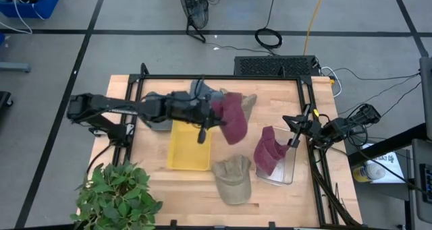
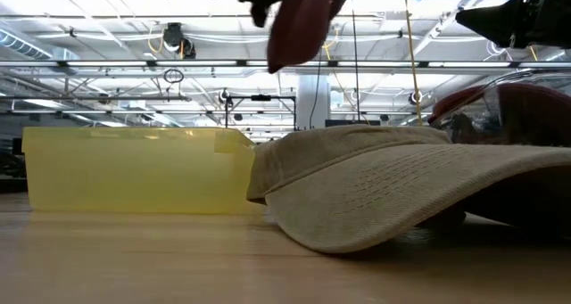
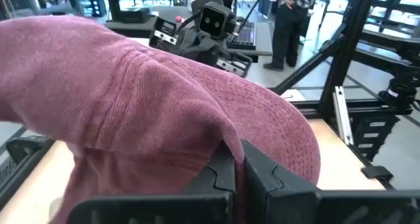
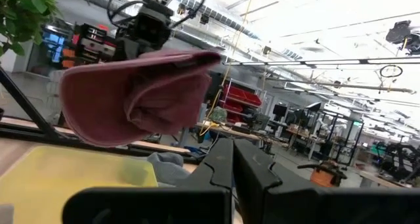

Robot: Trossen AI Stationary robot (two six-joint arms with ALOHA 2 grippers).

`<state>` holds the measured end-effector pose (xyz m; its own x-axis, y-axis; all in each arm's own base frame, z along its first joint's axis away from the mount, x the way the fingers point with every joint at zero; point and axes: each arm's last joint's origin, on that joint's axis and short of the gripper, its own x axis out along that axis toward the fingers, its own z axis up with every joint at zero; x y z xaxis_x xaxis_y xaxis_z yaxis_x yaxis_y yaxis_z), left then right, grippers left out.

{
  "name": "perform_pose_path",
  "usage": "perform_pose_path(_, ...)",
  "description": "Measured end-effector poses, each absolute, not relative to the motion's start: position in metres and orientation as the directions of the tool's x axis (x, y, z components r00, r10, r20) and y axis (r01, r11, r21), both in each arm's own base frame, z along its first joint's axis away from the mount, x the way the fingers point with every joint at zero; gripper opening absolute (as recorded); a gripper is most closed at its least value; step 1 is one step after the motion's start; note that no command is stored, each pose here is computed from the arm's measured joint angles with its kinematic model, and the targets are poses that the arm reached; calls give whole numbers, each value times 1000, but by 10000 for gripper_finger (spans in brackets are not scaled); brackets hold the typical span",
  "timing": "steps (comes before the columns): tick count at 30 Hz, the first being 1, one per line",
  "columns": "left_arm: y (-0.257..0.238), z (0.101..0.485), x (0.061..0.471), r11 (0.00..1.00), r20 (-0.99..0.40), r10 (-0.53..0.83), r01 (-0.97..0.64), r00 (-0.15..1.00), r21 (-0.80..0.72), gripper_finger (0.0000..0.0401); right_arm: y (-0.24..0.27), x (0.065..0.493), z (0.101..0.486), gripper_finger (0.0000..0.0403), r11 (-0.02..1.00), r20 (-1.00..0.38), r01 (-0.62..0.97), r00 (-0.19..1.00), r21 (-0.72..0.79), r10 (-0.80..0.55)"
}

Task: Pick & Place hat
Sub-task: Put the red cap into the transparent bin

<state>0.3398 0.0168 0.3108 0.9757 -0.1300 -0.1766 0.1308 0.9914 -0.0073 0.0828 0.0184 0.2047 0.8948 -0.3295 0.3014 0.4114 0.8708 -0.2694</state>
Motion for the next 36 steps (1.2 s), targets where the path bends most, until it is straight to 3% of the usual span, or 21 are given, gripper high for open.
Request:
perform_pose_path(9, 12, 327, 422, 971, -402, -185, 230, 897, 64, 6, 19, 83, 204, 0, 881, 294, 403, 898, -247, -328)
perform_pose_path(15, -14, 309, 445, 958, -621, 19, 162, 784, 235, 6, 19, 84, 202, 0, 905, 281, 384, 902, -181, -326)
perform_pose_path(20, -38, 301, 455, 922, -627, 111, 155, 771, 354, 4, 19, 85, 200, 4, 933, 260, 352, 910, -74, -322)
perform_pose_path(24, -54, 297, 454, 905, -640, 106, 192, 761, 379, 6, 22, 89, 191, 32, 943, 135, 316, 944, -106, -302)
perform_pose_path(28, -64, 296, 451, 903, -659, 95, 214, 746, 373, 5, 22, 90, 229, 74, 952, 99, 293, 954, -94, -284)
perform_pose_path(33, -61, 292, 448, 901, -695, 129, 208, 708, 379, 4, 33, 110, 265, 122, 938, 23, 264, 964, -224, -266)
perform_pose_path(36, -56, 292, 448, 910, -697, 111, 209, 708, 358, 6, 41, 132, 280, 143, 913, -93, 244, 953, -326, -289)
